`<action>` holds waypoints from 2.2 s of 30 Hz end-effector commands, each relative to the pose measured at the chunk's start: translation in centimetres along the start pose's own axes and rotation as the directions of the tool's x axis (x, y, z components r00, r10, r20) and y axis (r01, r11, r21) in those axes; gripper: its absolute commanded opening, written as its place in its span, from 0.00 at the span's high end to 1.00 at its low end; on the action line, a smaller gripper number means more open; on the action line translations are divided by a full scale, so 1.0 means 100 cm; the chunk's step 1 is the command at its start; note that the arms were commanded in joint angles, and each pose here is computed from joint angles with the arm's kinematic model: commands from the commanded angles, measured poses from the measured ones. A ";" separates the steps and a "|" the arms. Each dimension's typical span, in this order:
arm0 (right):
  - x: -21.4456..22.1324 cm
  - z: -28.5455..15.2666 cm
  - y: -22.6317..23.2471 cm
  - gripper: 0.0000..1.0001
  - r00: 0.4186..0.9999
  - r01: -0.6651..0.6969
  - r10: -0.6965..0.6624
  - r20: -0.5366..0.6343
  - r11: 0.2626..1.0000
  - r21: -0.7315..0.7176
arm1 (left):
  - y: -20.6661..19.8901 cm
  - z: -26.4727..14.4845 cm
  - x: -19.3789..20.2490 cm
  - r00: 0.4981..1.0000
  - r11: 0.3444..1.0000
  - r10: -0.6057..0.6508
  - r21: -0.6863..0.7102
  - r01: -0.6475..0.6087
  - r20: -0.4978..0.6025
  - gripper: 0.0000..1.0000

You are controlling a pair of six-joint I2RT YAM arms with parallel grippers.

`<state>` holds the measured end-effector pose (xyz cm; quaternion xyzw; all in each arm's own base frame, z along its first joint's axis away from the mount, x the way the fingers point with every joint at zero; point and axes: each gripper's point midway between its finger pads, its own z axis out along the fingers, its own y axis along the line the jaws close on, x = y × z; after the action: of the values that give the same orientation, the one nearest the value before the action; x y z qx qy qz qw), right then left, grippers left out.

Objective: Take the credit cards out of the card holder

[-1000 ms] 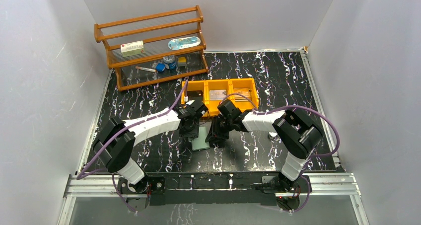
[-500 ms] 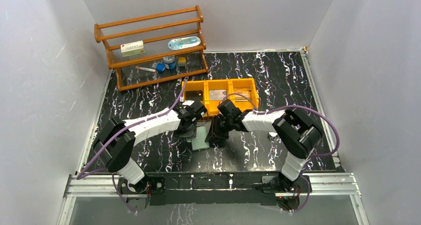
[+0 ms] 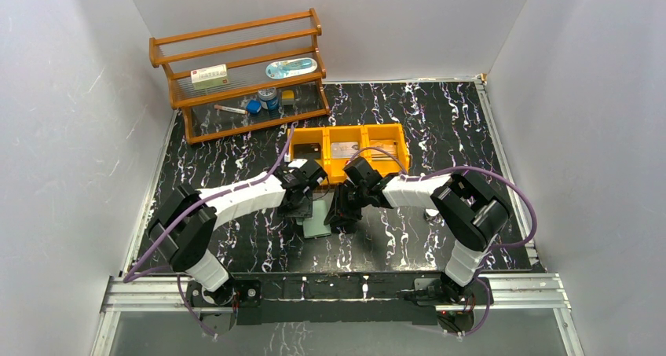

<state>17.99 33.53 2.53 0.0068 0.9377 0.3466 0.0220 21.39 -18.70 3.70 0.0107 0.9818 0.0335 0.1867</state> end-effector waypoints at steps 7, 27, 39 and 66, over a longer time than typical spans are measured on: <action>0.001 0.009 -0.033 0.62 1.000 -0.002 0.001 0.005 0.992 0.123 | 0.001 -0.014 -0.013 0.999 1.000 0.005 0.021 -0.006 0.048 0.41; 0.000 0.010 -0.032 0.61 1.000 0.002 -0.002 -0.001 0.992 0.125 | 0.006 0.003 -0.001 0.998 0.998 0.049 -0.048 -0.050 -0.028 0.46; -0.002 0.009 -0.031 0.61 1.000 -0.002 0.001 0.005 0.991 0.132 | 0.012 -0.010 0.001 1.000 0.999 0.030 -0.023 -0.030 -0.008 0.56; -0.003 0.034 -0.003 0.60 0.971 0.217 -0.236 0.026 0.928 0.302 | 0.029 -0.028 0.027 0.995 0.995 -0.097 0.015 0.097 -0.023 0.40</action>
<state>19.47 38.91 2.81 -0.1012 0.9527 0.2677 0.1021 18.46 -16.48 5.11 -0.0118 0.9840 0.0207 0.1764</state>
